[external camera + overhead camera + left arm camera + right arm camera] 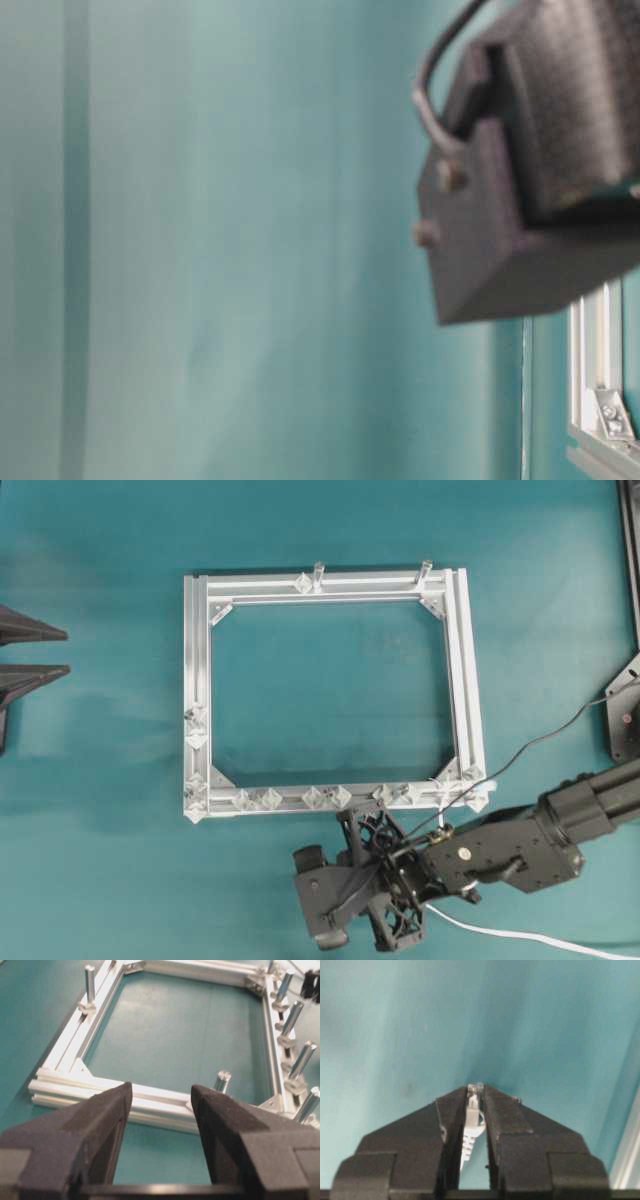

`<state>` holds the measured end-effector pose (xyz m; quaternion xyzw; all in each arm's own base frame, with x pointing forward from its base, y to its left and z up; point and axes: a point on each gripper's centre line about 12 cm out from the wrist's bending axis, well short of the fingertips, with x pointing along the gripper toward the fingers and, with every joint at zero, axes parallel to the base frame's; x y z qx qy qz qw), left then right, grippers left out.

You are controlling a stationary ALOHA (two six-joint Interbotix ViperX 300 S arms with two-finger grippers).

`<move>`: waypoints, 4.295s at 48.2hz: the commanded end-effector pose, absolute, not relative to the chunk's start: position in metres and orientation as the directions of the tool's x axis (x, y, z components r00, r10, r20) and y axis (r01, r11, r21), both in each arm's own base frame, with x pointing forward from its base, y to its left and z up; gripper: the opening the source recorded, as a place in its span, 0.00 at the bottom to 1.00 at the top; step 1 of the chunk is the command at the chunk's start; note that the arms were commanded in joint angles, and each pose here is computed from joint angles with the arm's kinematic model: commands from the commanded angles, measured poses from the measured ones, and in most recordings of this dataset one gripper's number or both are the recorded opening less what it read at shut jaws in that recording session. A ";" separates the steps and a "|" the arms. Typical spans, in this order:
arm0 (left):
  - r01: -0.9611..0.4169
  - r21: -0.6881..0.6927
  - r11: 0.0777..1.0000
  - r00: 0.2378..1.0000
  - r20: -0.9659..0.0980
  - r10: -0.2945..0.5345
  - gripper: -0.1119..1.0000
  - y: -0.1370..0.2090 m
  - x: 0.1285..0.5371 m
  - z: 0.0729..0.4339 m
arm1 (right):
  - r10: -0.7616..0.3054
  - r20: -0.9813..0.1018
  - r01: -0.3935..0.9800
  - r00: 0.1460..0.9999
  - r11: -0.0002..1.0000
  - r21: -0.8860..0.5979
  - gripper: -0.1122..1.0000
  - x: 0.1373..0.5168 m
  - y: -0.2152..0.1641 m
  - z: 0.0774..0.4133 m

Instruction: Move the cable alternately left and right between 8 closely spaced pins so it hooks onto each one.

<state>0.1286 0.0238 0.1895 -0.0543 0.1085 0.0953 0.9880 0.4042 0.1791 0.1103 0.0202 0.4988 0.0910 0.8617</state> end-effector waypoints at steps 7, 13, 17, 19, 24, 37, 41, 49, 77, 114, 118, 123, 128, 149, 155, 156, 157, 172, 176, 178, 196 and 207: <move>-0.208 -0.088 0.974 0.952 -0.246 0.181 0.58 0.025 0.133 0.191 | 0.197 -0.819 -0.112 0.539 0.980 0.163 0.21 0.399 0.179 0.162; -0.208 -0.088 0.974 0.952 -0.249 0.181 0.58 0.025 0.132 0.189 | 0.170 -0.849 0.005 0.501 0.980 0.199 0.21 0.389 0.173 0.171; -0.208 -0.088 0.974 0.952 -0.246 0.181 0.58 0.025 0.132 0.190 | 0.156 -0.862 0.084 0.482 0.971 0.222 0.21 0.382 0.169 0.175; -0.208 -0.088 0.974 0.952 -0.247 0.181 0.58 0.025 0.132 0.190 | 0.150 -0.868 0.122 0.473 0.965 0.233 0.21 0.379 0.167 0.176; -0.208 -0.088 0.974 0.952 -0.247 0.181 0.58 0.025 0.132 0.189 | 0.145 -0.871 0.202 0.469 0.943 0.266 0.21 0.372 0.164 0.179; -0.208 -0.088 0.974 0.953 -0.244 0.181 0.58 0.025 0.132 0.190 | 0.137 -0.884 0.365 0.446 0.874 0.320 0.21 0.348 0.160 0.178; -0.208 -0.088 0.974 0.952 -0.246 0.181 0.58 0.025 0.132 0.189 | 0.135 -0.888 0.422 0.439 0.842 0.337 0.21 0.340 0.158 0.177; -0.208 -0.088 0.974 0.952 -0.247 0.181 0.58 0.025 0.132 0.189 | 0.102 -0.904 0.527 0.415 0.783 0.330 0.21 0.330 0.150 0.175; -0.208 -0.088 0.974 0.952 -0.247 0.181 0.58 0.025 0.132 0.189 | -0.141 -0.938 0.824 0.316 0.531 0.198 0.21 0.322 0.108 0.174; -0.208 -0.088 0.974 0.953 -0.241 0.182 0.58 0.025 0.132 0.188 | -0.153 -0.943 0.862 0.296 0.468 0.194 0.21 0.324 0.092 0.171; -0.208 -0.088 0.974 0.953 -0.241 0.182 0.58 0.025 0.132 0.188 | -0.153 -0.943 0.862 0.297 0.467 0.196 0.21 0.324 0.092 0.172; -0.208 -0.088 0.974 0.953 -0.241 0.182 0.58 0.025 0.132 0.188 | -0.153 -0.943 0.862 0.297 0.467 0.196 0.21 0.324 0.092 0.172; -0.208 -0.088 0.974 0.953 -0.241 0.182 0.58 0.025 0.132 0.188 | -0.152 -0.943 0.862 0.297 0.468 0.196 0.21 0.324 0.092 0.172; -0.208 -0.088 0.974 0.953 -0.241 0.182 0.58 0.025 0.132 0.188 | -0.178 -0.942 0.882 0.286 0.432 0.186 0.21 0.328 0.074 0.171; -0.208 -0.088 0.974 0.953 -0.241 0.182 0.58 0.025 0.132 0.188 | -0.201 -0.936 0.892 0.290 0.410 0.188 0.21 0.332 0.059 0.172; -0.208 -0.088 0.974 0.953 -0.241 0.182 0.58 0.025 0.132 0.188 | -0.207 -0.934 0.893 0.291 0.410 0.187 0.21 0.333 0.057 0.173; -0.208 -0.088 0.974 0.953 -0.241 0.182 0.58 0.025 0.132 0.188 | -0.211 -0.933 0.894 0.292 0.406 0.188 0.21 0.333 0.054 0.173; -0.208 -0.088 0.974 0.953 -0.241 0.182 0.58 0.025 0.132 0.188 | -0.276 -0.915 0.909 0.295 0.377 0.180 0.21 0.339 0.023 0.174; -0.208 -0.088 0.974 0.953 -0.243 0.182 0.58 0.025 0.132 0.188 | -0.277 -0.909 0.906 0.313 0.374 0.198 0.21 0.342 0.018 0.176; -0.208 -0.088 0.974 0.953 -0.243 0.182 0.58 0.025 0.132 0.188 | -0.274 -0.906 0.904 0.323 0.373 0.210 0.21 0.343 0.016 0.176; -0.208 -0.088 0.974 0.953 -0.241 0.182 0.58 0.025 0.132 0.188 | -0.227 -0.879 0.867 0.419 0.386 0.314 0.21 0.377 0.016 0.171; -0.208 -0.088 0.974 0.953 -0.241 0.182 0.58 0.025 0.132 0.188 | -0.225 -0.875 0.861 0.428 0.396 0.319 0.21 0.399 0.018 0.168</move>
